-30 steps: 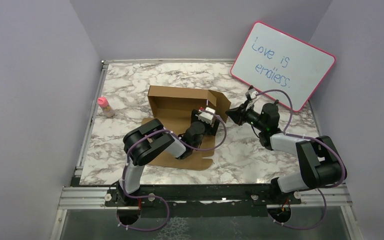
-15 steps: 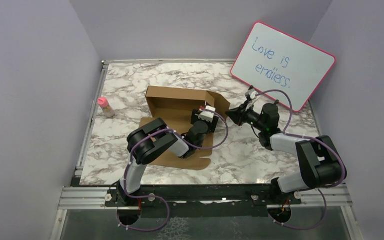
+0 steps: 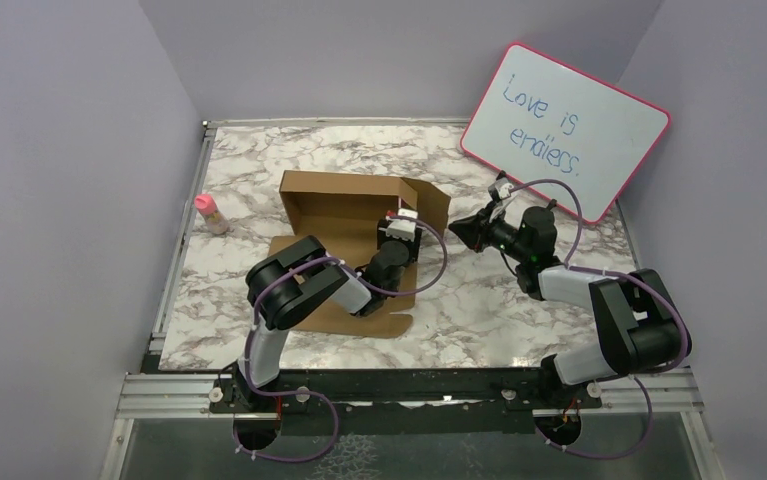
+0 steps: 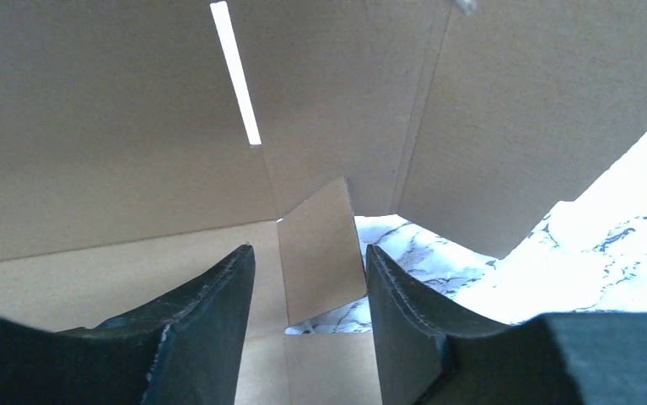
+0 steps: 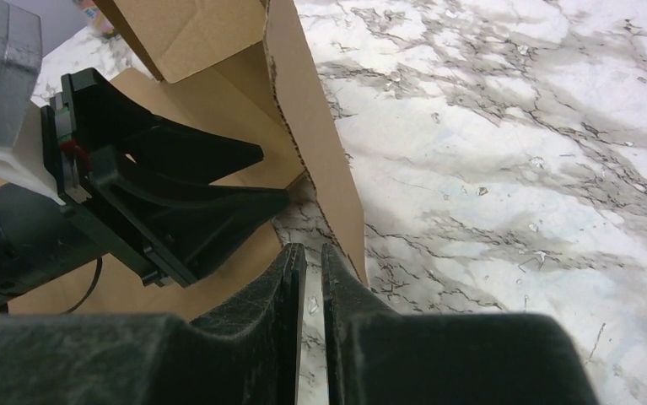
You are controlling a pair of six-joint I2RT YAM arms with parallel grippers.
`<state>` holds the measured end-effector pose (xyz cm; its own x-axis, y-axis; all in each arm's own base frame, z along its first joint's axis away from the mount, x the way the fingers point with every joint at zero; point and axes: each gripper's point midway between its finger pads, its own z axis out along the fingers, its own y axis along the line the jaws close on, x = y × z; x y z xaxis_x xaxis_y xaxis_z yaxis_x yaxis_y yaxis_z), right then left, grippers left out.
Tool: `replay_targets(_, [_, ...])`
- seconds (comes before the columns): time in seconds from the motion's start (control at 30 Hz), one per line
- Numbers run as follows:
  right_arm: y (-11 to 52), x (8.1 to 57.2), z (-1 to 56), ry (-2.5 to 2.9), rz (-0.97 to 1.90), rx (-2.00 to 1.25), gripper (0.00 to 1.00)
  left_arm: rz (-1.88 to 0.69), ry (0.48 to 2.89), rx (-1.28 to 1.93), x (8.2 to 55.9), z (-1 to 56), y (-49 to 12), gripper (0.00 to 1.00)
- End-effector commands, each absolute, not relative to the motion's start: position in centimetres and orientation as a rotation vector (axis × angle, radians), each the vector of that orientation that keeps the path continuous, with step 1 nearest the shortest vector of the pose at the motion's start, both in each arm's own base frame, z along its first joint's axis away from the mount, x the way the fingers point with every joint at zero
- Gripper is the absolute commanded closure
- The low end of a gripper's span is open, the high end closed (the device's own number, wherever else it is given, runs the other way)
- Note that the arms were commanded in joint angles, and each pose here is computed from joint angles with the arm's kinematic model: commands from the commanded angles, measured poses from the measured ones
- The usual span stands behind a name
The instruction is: Fold the paper box
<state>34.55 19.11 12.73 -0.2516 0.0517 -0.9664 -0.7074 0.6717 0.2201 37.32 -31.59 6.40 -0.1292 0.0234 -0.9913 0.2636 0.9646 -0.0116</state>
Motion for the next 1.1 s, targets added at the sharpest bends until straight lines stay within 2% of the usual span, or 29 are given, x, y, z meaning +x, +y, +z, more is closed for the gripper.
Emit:
replay_targets(0.0, [19.5, 34.6, 13.9, 1.636, 0.806, -0.557, 0.82, -0.237, 1.674, 0.127, 37.4, 8.1, -30.1, 0.50])
replay_targets(0.2, [19.0, 35.1, 15.2, 1.621, 0.773, -0.509, 0.77, -0.251, 1.694, 0.088, 37.4, 7.7, -28.4, 0.54])
replay_targets(0.33, [17.7, 36.8, 15.6, 1.647, 0.672, -0.450, 0.67, -0.268, 1.707, 0.076, 37.4, 7.4, -27.8, 0.54])
replay_targets(0.63, [17.6, 40.1, 14.7, 1.704, 0.596, -0.473, 0.58, -0.329, 1.739, 0.075, 37.4, 6.4, -27.5, 0.53])
replay_targets(0.77, [18.6, 40.9, 13.2, 1.736, 0.633, -0.528, 0.54, -0.356, 1.747, 0.077, 37.3, 6.1, -27.4, 0.51])
replay_targets(1.07, [22.6, 40.7, 12.2, 1.716, 0.872, -0.700, 0.54, -0.402, 1.765, 0.098, 36.8, 5.4, -27.6, 0.51])
